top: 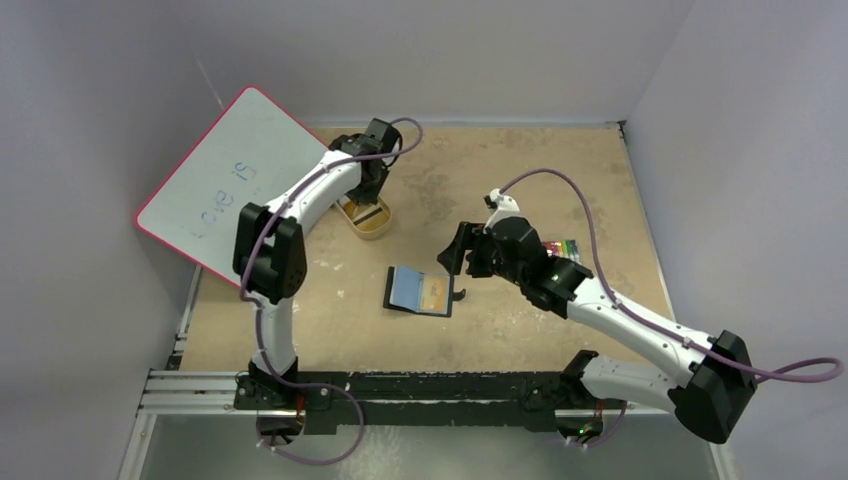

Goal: Put the credit cards into the card holder
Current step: Pick up the credit card from the storage box.

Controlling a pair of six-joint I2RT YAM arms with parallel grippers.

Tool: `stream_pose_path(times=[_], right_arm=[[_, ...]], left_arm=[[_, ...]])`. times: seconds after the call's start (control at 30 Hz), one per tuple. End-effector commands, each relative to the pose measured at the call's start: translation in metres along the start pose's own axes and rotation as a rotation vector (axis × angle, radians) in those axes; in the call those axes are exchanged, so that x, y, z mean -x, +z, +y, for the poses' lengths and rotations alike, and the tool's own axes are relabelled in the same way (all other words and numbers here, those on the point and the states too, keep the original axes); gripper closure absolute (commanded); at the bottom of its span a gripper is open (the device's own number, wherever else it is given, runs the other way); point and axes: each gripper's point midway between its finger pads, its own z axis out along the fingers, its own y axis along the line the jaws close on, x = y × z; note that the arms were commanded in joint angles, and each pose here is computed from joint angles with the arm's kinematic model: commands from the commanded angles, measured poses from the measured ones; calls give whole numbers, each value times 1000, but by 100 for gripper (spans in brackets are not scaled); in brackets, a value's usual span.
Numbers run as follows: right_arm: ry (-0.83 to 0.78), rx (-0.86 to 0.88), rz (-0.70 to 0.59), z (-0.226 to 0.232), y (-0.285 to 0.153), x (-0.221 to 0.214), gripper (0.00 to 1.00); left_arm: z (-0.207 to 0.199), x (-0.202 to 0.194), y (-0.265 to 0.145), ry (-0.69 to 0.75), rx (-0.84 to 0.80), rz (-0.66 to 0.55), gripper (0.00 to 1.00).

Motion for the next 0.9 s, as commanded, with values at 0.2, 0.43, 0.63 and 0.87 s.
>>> stream_pose_path(times=[0.2,0.43,0.63,0.87], right_arm=[[61,153,-160,29,-18,31,26],[55,302,-172,57,-29,57,28],[86,525,-219,78,-51,79,45],[110,642,-240,98,-67,88,61]], left_arm=[[-50,-4,-100,-254,-453,-228,100],[-89,-9,-178,-343,-846,-426,100],[-116,-15,-246,-389,-1234,-562,100],[-124,-30,-272,-458,-1429,-578,100]])
